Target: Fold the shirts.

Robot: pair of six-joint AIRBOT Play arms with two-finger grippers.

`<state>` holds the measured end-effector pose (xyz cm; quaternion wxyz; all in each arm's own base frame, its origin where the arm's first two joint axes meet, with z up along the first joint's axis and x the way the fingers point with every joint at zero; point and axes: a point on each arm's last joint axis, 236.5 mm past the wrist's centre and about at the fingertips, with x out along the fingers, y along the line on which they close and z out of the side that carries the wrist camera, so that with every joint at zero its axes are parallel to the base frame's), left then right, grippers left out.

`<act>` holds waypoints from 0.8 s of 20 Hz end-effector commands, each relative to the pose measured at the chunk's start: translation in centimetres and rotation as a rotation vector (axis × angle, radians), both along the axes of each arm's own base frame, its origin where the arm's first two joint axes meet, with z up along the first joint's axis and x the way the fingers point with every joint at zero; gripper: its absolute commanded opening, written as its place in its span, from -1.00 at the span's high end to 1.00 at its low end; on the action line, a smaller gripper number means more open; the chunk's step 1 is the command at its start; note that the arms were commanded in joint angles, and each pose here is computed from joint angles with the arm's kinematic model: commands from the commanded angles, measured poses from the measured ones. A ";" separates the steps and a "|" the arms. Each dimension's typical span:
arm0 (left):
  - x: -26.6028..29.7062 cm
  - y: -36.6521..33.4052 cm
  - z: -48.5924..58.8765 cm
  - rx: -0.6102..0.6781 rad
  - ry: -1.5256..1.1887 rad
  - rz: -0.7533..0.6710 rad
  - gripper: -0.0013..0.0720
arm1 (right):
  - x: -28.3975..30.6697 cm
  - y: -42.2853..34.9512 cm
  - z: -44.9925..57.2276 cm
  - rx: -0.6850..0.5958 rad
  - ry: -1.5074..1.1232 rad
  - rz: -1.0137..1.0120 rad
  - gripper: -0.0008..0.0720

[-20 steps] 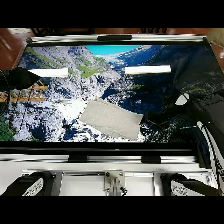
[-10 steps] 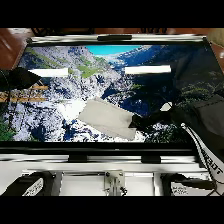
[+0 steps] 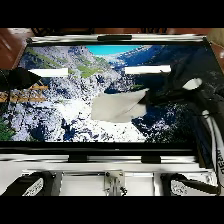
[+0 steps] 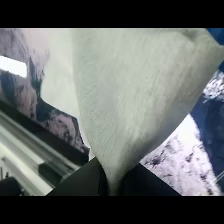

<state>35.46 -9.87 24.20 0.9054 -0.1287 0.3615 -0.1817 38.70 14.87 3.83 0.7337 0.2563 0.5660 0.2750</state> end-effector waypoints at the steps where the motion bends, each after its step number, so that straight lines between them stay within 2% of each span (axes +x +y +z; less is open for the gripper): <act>1: 0.0 0.0 0.0 0.001 0.001 0.000 0.88 | 2.1 -9.5 7.6 -0.145 -0.149 -0.143 0.79; 4: 0.0 0.0 0.0 -0.001 0.001 0.000 0.88 | 1.3 -20.0 13.3 -0.300 -0.237 -0.356 0.79; 7: -0.2 -0.7 0.4 -0.032 -0.002 -0.015 0.88 | -1.9 -28.6 16.8 -0.442 -0.261 -0.549 0.79; 12: -0.3 -1.2 0.7 -0.057 -0.002 -0.027 0.88 | -11.3 -39.5 15.0 -0.672 -0.018 -0.775 0.79; 16: -0.3 -1.3 0.7 -0.059 -0.001 -0.028 0.88 | -15.4 -44.0 14.9 -0.713 0.050 -0.950 0.79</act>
